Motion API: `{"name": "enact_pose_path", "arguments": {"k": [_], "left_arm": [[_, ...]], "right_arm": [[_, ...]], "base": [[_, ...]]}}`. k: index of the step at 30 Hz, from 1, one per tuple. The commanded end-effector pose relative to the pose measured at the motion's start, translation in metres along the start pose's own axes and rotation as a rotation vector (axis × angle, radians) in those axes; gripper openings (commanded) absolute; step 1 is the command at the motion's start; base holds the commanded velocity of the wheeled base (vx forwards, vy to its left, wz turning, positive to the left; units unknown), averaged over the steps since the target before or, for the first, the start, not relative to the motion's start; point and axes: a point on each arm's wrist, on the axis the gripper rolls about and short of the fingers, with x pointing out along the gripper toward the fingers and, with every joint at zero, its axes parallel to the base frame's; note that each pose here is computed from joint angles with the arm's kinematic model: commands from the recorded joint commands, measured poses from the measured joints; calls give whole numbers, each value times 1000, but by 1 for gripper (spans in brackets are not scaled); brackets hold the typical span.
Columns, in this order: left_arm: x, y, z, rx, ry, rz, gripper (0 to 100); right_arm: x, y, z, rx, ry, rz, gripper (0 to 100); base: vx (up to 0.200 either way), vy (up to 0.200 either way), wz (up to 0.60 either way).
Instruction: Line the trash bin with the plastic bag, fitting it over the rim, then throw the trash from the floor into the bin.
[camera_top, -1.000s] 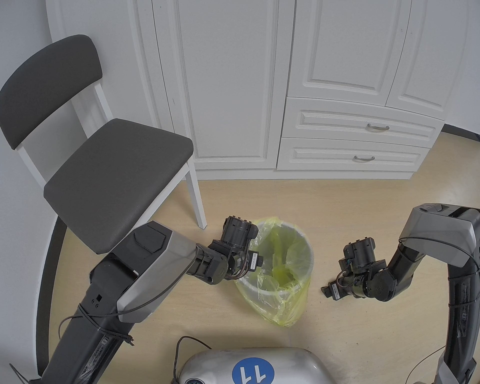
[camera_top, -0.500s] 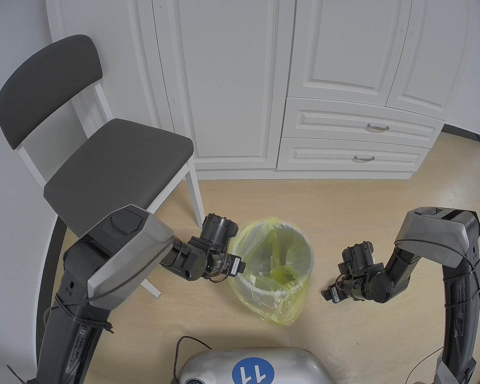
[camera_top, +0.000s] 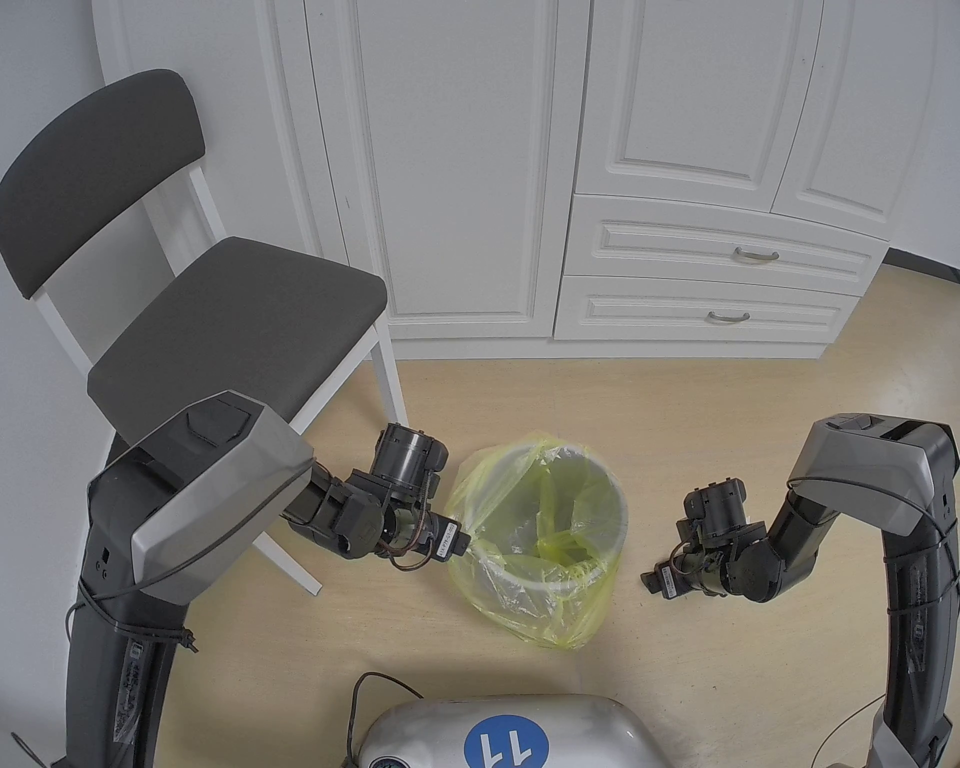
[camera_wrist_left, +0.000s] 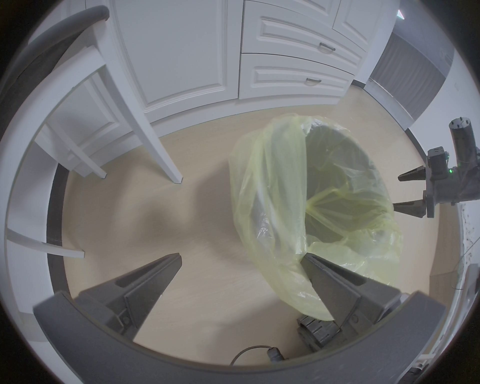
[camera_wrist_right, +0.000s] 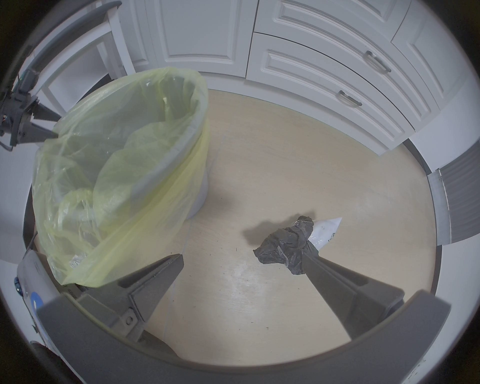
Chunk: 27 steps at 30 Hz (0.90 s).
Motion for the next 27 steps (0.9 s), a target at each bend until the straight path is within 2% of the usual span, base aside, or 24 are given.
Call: {"name": "enact_pose_path", "arguments": {"k": [1,6,15,21,22,23,25,26,27], "left_arm": [[-8,3,2,8,-4,1,100],[-9,15,5,-6,-20,18,100],[-7,12,5,-12,-139,-6,100],[-15,3,1,2,-139,-52,100],[-15,-5,1,9,-177,-128,100],[-15,-8,-1,12,-199,-155,100],[-14,-9,-2,14,-228,-168,100],[-15,-10,-1,14,-315,-176,100],[-16,-10,-1,14,-325,-177,100]], "right_arm": [[2,0,2,9,-6,-2,100],[3,0,0,6,-1,-2,100],[2,0,1,7,-4,-2,100],[2,0,1,6,-1,-2,100],[2,0,1,7,-3,-2,100],[2,0,1,7,-3,-2,100],[3,0,0,6,-1,-2,100],[3,0,0,8,0,0,100],[3,0,0,6,0,0,100]], "base": [[0,0,0],[0,0,0],[0,0,0],[0,0,0],[0,0,0],[0,0,0],[0,0,0],[0,0,0],[0,0,0]]}}
